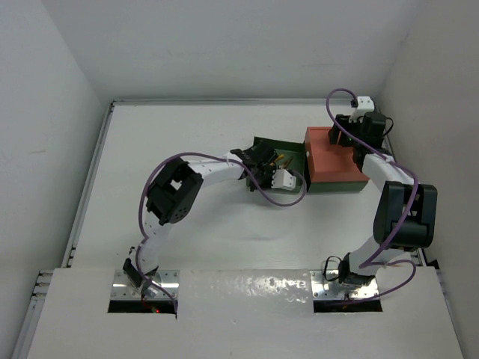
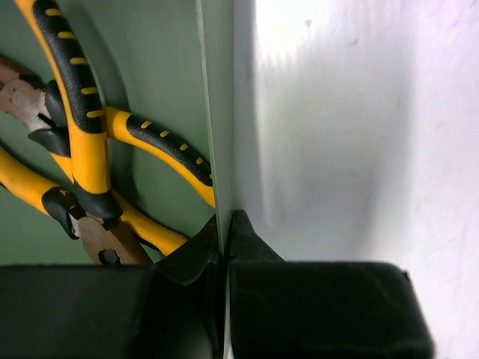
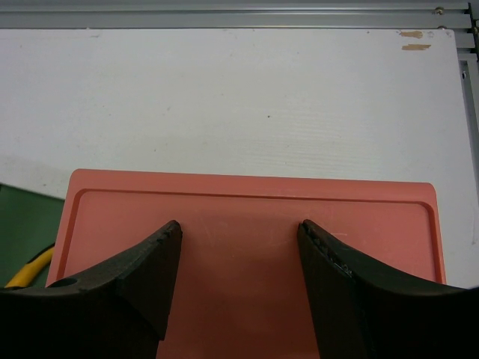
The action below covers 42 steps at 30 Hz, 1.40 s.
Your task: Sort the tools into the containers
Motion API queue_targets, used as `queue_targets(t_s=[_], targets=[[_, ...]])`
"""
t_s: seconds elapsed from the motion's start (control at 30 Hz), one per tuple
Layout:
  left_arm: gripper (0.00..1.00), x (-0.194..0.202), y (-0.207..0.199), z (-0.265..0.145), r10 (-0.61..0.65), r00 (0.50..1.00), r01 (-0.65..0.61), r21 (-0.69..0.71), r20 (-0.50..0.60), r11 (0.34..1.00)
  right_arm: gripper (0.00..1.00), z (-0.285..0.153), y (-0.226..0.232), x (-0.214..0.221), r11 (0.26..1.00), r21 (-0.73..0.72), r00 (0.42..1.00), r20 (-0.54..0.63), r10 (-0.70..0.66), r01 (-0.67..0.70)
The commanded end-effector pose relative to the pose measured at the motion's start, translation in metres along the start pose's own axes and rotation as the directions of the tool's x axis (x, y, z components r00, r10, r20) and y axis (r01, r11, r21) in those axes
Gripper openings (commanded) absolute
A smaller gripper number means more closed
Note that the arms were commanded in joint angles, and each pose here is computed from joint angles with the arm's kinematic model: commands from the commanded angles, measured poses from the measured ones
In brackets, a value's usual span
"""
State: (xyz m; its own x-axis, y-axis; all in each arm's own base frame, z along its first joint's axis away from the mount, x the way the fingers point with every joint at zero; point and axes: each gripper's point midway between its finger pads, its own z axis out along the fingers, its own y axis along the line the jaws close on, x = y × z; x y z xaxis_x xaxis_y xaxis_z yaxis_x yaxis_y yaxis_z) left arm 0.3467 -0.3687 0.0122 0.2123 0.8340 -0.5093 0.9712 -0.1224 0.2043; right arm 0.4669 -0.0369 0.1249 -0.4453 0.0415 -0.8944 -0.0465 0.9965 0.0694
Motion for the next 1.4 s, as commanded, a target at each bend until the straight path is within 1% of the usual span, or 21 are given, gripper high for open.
queue_targets(t_s=[0.0,0.2,0.3,0.4,0.57,0.6,0.73,0.77,0.8,0.83,0.9,0.93,1.03,1.07,1.1,1.17,1.2,1.3,1.33,1.37], targets=[[0.0,-0.037,0.014,0.004,0.026,0.996,-0.02,-0.064,0.086,0.998,0.64,-0.039,0.013,0.172,0.986,0.048,0.824,-0.545,0.158,-0.157],[0.0,-0.06,0.023,0.013,-0.042,0.992,0.05,-0.07,0.118,0.996,0.64,-0.04,0.015,0.173,0.986,0.043,0.822,-0.548,0.158,-0.162],[0.0,-0.067,0.04,0.013,-0.086,0.989,0.101,-0.123,0.122,0.987,0.64,-0.04,0.014,0.171,0.986,0.043,0.825,-0.542,0.159,-0.161],[0.0,-0.068,0.045,0.018,-0.133,0.984,0.148,-0.131,0.117,0.98,0.64,-0.04,0.015,0.171,0.986,0.043,0.825,-0.542,0.16,-0.163],[0.0,-0.081,0.042,0.019,-0.129,0.981,0.148,-0.128,0.148,0.981,0.64,-0.039,0.015,0.172,0.985,0.041,0.824,-0.544,0.162,-0.166],[0.01,-0.085,0.04,0.019,-0.122,0.979,0.141,-0.114,0.163,0.983,0.64,-0.039,0.016,0.173,0.985,0.04,0.824,-0.544,0.161,-0.166],[0.29,-0.1,0.035,0.015,-0.092,0.978,0.115,-0.115,0.186,0.987,0.64,-0.039,0.016,0.174,0.985,0.039,0.821,-0.548,0.16,-0.166],[0.41,-0.102,0.034,0.014,-0.091,0.978,0.114,-0.117,0.187,0.987,0.64,-0.039,0.016,0.174,0.986,0.039,0.822,-0.548,0.158,-0.164],[0.46,-0.106,0.036,0.007,-0.087,0.977,0.113,-0.129,0.197,0.985,0.64,-0.039,0.015,0.174,0.986,0.04,0.821,-0.549,0.158,-0.164],[0.53,-0.108,0.037,0.004,-0.083,0.976,0.111,-0.136,0.2,0.984,0.64,-0.039,0.015,0.174,0.986,0.04,0.821,-0.549,0.158,-0.164],[0.61,-0.12,0.045,-0.014,-0.066,0.972,0.107,-0.17,0.227,0.98,0.64,-0.038,0.014,0.174,0.986,0.04,0.821,-0.548,0.158,-0.163],[0.68,-0.125,0.048,-0.02,-0.056,0.97,0.101,-0.183,0.239,0.978,0.64,-0.038,0.014,0.175,0.986,0.04,0.821,-0.548,0.158,-0.163],[0.82,-0.149,0.061,-0.054,-0.031,0.954,0.106,-0.237,0.299,0.966,0.64,-0.038,0.014,0.177,0.985,0.045,0.816,-0.556,0.161,-0.164],[0.82,-0.157,0.064,-0.067,-0.022,0.948,0.107,-0.251,0.319,0.962,0.64,-0.038,0.014,0.177,0.986,0.046,0.816,-0.554,0.161,-0.163],[0.86,-0.165,0.066,-0.076,-0.032,0.94,0.126,-0.26,0.339,0.957,0.64,-0.038,0.014,0.177,0.986,0.045,0.817,-0.555,0.158,-0.16],[0.87,-0.175,0.067,-0.092,-0.068,0.925,0.171,-0.251,0.373,0.953,0.64,-0.038,0.013,0.176,0.986,0.046,0.818,-0.554,0.156,-0.157],[0.92,-0.185,0.07,-0.103,-0.069,0.915,0.181,-0.252,0.397,0.951,0.64,-0.039,0.013,0.176,0.986,0.049,0.817,-0.555,0.158,-0.158],[0.95,-0.195,0.069,-0.13,-0.104,0.896,0.224,-0.236,0.431,0.946,0.64,-0.039,0.013,0.176,0.986,0.05,0.817,-0.555,0.158,-0.157],[1.0,-0.199,0.071,-0.145,-0.134,0.879,0.268,-0.241,0.457,0.933,0.64,-0.039,0.012,0.176,0.986,0.055,0.817,-0.554,0.161,-0.157],[1.0,-0.196,0.078,-0.153,-0.161,0.87,0.306,-0.255,0.467,0.917,0.64,-0.04,0.012,0.178,0.986,0.057,0.815,-0.557,0.163,-0.158]])
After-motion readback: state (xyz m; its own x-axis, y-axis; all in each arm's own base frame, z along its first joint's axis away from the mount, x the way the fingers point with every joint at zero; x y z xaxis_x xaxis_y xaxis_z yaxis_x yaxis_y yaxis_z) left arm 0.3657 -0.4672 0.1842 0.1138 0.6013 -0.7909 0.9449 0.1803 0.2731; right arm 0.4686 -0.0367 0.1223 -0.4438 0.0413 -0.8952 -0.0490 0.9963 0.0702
